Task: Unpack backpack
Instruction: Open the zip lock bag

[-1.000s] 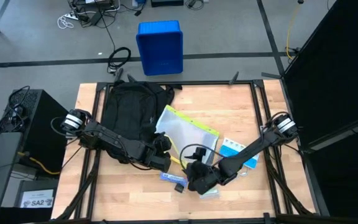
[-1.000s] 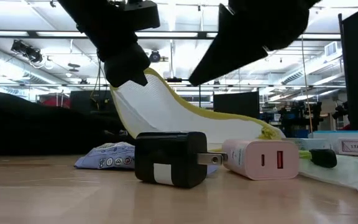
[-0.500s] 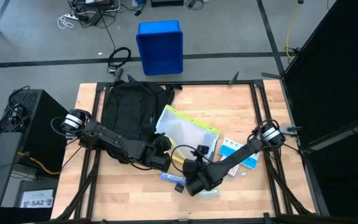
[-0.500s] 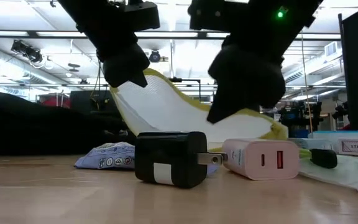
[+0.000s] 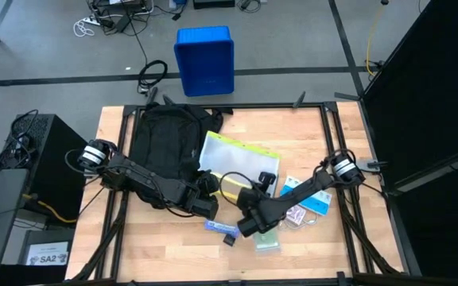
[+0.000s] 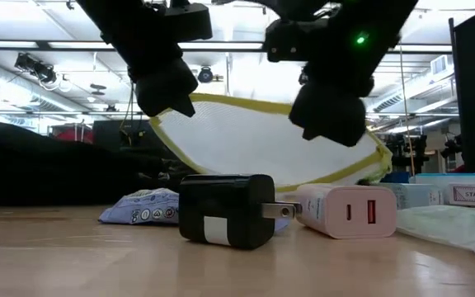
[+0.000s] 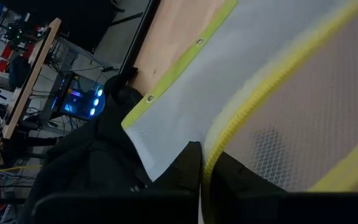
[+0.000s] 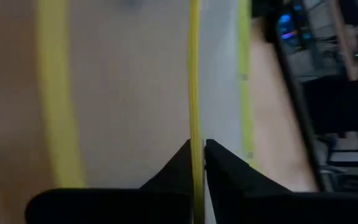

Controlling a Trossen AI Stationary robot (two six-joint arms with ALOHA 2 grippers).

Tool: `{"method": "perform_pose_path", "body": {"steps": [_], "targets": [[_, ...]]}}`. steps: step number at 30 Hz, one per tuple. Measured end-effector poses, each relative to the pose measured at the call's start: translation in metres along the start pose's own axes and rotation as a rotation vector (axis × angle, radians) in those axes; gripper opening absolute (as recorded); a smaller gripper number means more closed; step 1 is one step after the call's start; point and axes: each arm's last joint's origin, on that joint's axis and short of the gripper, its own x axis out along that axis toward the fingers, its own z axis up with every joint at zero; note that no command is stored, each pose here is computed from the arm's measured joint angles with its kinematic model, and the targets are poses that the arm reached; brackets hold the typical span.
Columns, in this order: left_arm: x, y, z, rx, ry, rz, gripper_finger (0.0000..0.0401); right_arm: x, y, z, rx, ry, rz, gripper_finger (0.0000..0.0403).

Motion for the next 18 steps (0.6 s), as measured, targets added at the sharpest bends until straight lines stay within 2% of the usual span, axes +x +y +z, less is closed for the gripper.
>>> {"method": "perform_pose_path", "body": {"steps": [7,14,18], "targets": [[0.0,0.0,0.0,-0.004,0.0,0.0,0.0,0.015,-0.012,0.008,0.057,-0.031,-0.096,0.0],[0.0,-0.001,0.0,0.042,0.007,-0.022,0.0003,0.015,-0.011,0.009,0.08,-0.047,-0.099,0.0],[-0.001,-0.004,0.002,0.077,0.004,-0.07,0.0028,0.012,-0.01,0.008,0.079,-0.06,-0.099,0.0]]}}
